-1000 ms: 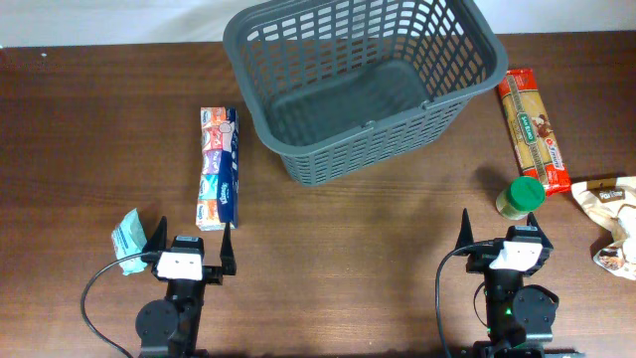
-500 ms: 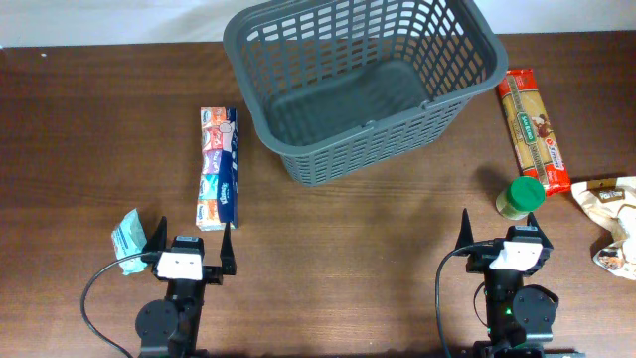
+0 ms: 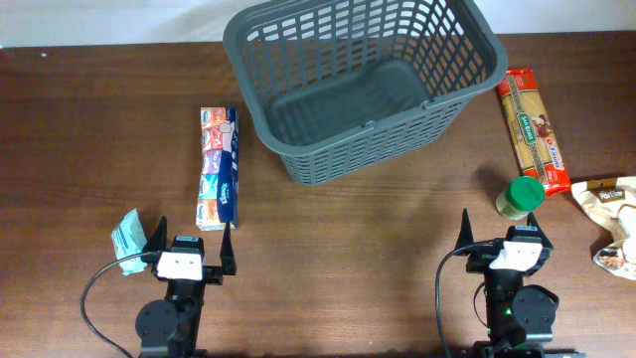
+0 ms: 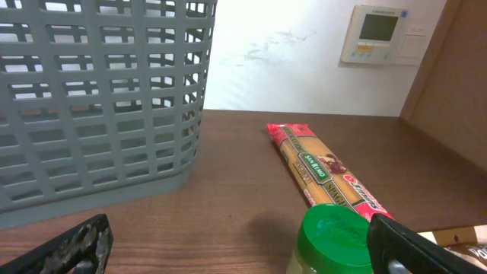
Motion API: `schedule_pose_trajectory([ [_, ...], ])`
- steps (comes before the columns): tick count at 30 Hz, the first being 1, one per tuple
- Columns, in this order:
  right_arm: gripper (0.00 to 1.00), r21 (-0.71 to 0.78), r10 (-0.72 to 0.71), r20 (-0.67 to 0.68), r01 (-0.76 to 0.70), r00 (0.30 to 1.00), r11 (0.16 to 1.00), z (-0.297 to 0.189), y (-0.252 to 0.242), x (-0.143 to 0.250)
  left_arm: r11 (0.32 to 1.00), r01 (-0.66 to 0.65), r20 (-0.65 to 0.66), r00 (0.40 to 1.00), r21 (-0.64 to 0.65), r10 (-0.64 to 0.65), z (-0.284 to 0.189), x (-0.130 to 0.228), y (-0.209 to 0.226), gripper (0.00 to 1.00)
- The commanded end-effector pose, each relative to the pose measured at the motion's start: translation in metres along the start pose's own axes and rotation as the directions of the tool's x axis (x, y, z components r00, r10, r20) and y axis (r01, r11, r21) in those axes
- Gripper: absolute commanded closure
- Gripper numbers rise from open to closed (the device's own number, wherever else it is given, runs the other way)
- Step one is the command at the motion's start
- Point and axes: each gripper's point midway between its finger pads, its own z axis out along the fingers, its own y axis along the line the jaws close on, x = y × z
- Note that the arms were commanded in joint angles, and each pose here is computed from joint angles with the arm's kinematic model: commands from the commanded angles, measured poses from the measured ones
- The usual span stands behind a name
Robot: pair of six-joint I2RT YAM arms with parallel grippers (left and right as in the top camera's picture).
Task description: Pack container
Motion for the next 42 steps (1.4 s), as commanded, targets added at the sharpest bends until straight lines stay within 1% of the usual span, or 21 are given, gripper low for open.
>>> schedule_pose_trajectory([
  [1, 0.01, -0.021, 0.004, -0.001, -0.004, 1.000, 1.000, -0.001, 0.004, 0.002, 1.000, 0.010, -0.003, 1.000, -0.016, -0.010, 0.000, 0.003, 0.003, 0.01],
  [16, 0.01, -0.021, 0.004, 0.000, -0.004, 1.000, 1.000, -0.001, 0.004, 0.001, 0.999, 0.010, 0.000, 1.000, -0.034, -0.010, 0.000, 0.002, 0.006, 0.01],
  [18, 0.01, -0.021, 0.004, 0.001, -0.004, 1.000, 1.000, -0.001, 0.004, 0.001, 1.000, 0.009, 0.013, 1.000, 0.004, -0.009, 0.000, -0.001, 0.000, 0.01],
  [24, 0.01, -0.022, 0.007, 0.000, -0.007, 1.000, 1.000, -0.001, 0.004, 0.001, 0.986, -0.007, 0.097, 0.995, 0.168, -0.010, -0.003, -0.021, -0.028, 0.01],
  [27, 0.01, -0.026, 0.007, 0.001, -0.007, 1.000, 1.000, -0.001, 0.005, 0.001, 0.963, 0.028, 0.131, 0.989, 0.270, -0.065, -0.008, -0.032, -0.044, 0.01],
  [29, 0.01, -0.031, 0.008, 0.001, -0.008, 1.000, 0.999, -0.001, 0.006, 0.001, 0.939, 0.022, 0.171, 0.982, 0.343, -0.085, -0.014, -0.044, -0.056, 0.01],
  [32, 0.01, -0.120, 0.022, 0.008, -0.021, 1.000, 0.993, -0.002, 0.021, -0.001, 0.905, -0.044, 0.264, 0.961, 0.423, -0.077, -0.026, -0.065, -0.070, 0.01],
  [35, 0.01, -0.243, 0.131, 0.000, -0.127, 0.991, 0.962, -0.006, 0.042, -0.007, 0.851, -0.149, 0.381, 0.922, 0.504, -0.065, -0.044, -0.088, -0.087, 0.01],
  [36, 0.01, -0.290, 0.160, -0.007, -0.155, 0.987, 0.944, -0.009, 0.050, -0.010, 0.836, -0.162, 0.397, 0.915, 0.524, -0.071, -0.049, -0.092, -0.091, 0.01],
  [38, 0.01, -0.385, 0.185, -0.014, -0.176, 0.983, 0.906, -0.016, 0.065, -0.017, 0.798, -0.064, 0.332, 0.927, 0.599, -0.175, -0.054, -0.095, -0.097, 0.01],
  [39, 0.01, -0.447, 0.184, -0.003, -0.166, 0.983, 0.879, -0.022, 0.075, -0.027, 0.741, 0.014, 0.254, 0.935, 0.671, -0.248, -0.060, -0.094, -0.105, 0.01],
  [40, 0.01, -0.464, 0.184, 0.009, -0.159, 0.983, 0.871, -0.025, 0.077, -0.033, 0.703, 0.050, 0.207, 0.939, 0.709, -0.275, -0.064, -0.092, -0.110, 0.01],
  [41, 0.01, -0.461, 0.189, 0.049, -0.145, 0.981, 0.876, -0.029, 0.074, -0.052, 0.603, 0.101, 0.109, 0.947, 0.791, -0.302, -0.075, -0.086, -0.124, 0.01],
  [42, 0.01, -0.448, 0.192, 0.075, -0.138, 0.979, 0.883, -0.031, 0.070, -0.063, 0.562, 0.123, 0.068, 0.949, 0.818, -0.307, -0.080, -0.083, -0.129, 0.01],
])
